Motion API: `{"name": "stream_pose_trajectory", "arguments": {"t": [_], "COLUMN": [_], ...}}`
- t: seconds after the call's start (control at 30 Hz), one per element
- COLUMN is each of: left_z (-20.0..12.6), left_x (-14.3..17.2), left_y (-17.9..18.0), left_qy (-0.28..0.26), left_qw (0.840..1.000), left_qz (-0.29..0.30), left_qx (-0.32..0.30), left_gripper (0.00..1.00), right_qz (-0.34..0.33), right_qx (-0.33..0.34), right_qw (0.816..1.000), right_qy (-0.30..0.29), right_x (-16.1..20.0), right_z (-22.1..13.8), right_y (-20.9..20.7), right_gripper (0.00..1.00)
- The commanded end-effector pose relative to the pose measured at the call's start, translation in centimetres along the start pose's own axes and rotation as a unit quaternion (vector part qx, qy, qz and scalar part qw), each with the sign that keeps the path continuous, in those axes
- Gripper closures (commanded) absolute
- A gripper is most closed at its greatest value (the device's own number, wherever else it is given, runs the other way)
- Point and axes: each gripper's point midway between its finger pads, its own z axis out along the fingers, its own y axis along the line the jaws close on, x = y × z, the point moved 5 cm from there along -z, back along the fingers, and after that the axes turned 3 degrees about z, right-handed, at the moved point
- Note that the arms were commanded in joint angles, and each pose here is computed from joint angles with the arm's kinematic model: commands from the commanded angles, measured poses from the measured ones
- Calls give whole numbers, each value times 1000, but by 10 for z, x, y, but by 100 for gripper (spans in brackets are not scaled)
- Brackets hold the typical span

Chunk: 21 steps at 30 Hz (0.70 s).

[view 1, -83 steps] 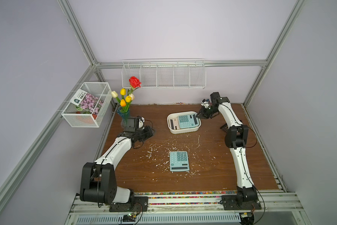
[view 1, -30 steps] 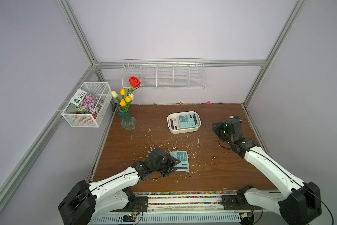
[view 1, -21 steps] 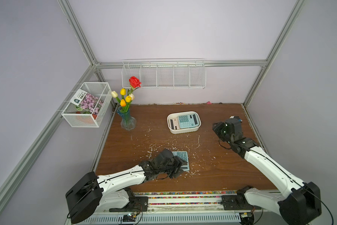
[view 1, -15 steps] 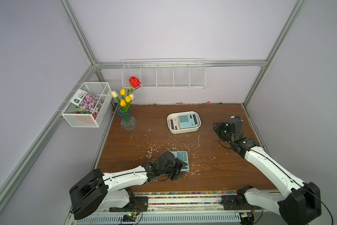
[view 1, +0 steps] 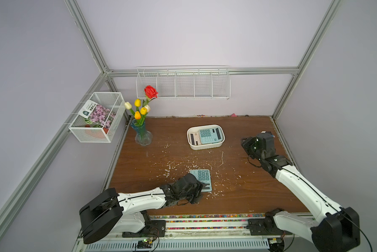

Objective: Put the calculator in the storage box
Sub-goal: Pick up the calculator at the center of the board.

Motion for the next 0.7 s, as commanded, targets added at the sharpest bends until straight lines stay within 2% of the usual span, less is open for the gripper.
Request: {"name": "stream_pose_trajectory", "arguments": {"t": [0.0,0.67], "left_z": [5,2], "left_x": [-2,-14], "left_y": [-2,-8], "left_qy": [-14,-61], "left_qw": [1000,998], "left_qz": [-6,-5], "left_qx": [-3,0], "left_gripper": [41,45], "right_qz": [7,9], "right_qx": [-5,-2], "right_qw": [1000,1000], "right_qy": [-1,5], "right_x": [-1,-5], "right_z": [-2,6], "right_y": [-3,-4], "right_gripper": [57,57]}}
